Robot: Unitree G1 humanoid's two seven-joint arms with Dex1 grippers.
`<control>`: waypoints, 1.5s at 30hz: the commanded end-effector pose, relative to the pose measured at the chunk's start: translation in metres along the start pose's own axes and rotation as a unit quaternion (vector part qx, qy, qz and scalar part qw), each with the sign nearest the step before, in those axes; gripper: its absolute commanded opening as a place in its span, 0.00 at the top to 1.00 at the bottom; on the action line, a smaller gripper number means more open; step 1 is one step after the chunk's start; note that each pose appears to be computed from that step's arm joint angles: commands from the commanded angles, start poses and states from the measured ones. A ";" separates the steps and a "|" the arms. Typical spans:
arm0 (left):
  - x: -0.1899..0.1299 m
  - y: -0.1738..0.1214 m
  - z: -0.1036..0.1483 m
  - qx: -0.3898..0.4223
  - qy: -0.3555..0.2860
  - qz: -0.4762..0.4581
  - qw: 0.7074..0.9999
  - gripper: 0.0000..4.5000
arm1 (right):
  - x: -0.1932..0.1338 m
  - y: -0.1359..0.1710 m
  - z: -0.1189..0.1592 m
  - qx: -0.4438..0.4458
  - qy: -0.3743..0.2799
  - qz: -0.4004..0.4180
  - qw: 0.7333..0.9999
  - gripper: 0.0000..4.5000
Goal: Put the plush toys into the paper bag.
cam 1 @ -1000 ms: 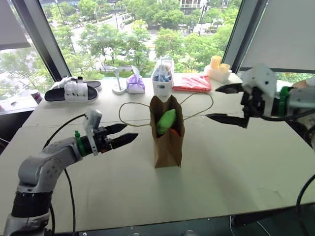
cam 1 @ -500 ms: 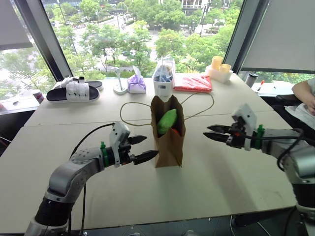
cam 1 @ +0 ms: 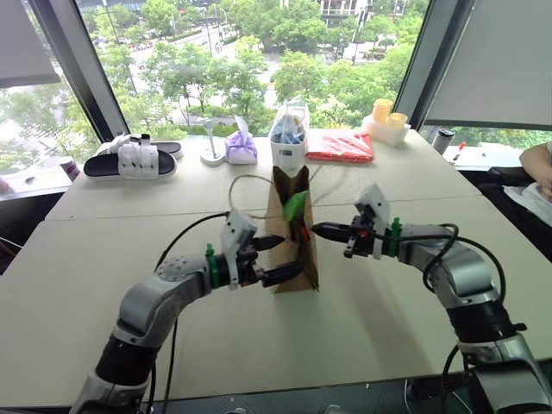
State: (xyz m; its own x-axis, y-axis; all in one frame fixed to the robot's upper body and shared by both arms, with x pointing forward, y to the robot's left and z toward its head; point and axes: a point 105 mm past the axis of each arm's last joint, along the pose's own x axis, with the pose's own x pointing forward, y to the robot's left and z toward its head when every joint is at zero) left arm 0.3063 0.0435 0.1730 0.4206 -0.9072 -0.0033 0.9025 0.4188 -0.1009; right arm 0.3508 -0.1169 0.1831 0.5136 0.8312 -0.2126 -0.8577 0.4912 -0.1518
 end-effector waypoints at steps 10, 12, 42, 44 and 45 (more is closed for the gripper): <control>0.011 0.013 -0.007 0.014 -0.005 0.088 0.996 0.00 | 0.024 0.015 0.015 -0.024 -0.018 0.033 0.999 0.99; 0.010 0.013 -0.006 0.015 -0.006 0.098 0.995 0.00 | 0.026 0.015 0.016 -0.024 -0.018 0.034 0.999 0.99; -0.049 0.036 0.032 0.017 0.030 -0.060 0.998 0.99 | -0.090 0.018 0.035 -0.031 0.025 -0.059 0.997 1.00; -0.053 0.036 0.042 0.000 0.020 -0.106 0.994 0.99 | -0.109 0.015 0.038 -0.026 0.030 -0.089 0.995 1.00; -0.055 0.037 0.047 -0.016 0.014 -0.123 0.992 0.99 | -0.117 0.013 0.038 -0.023 0.035 -0.103 0.994 1.00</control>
State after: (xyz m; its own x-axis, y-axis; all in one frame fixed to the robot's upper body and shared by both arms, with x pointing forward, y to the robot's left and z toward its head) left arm 0.3251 0.1069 0.2015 0.2448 -0.9680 -0.0553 0.9586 0.2502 -0.1357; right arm 0.2852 -0.1938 0.2265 0.6584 0.7005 -0.2752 -0.7522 0.6259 -0.2062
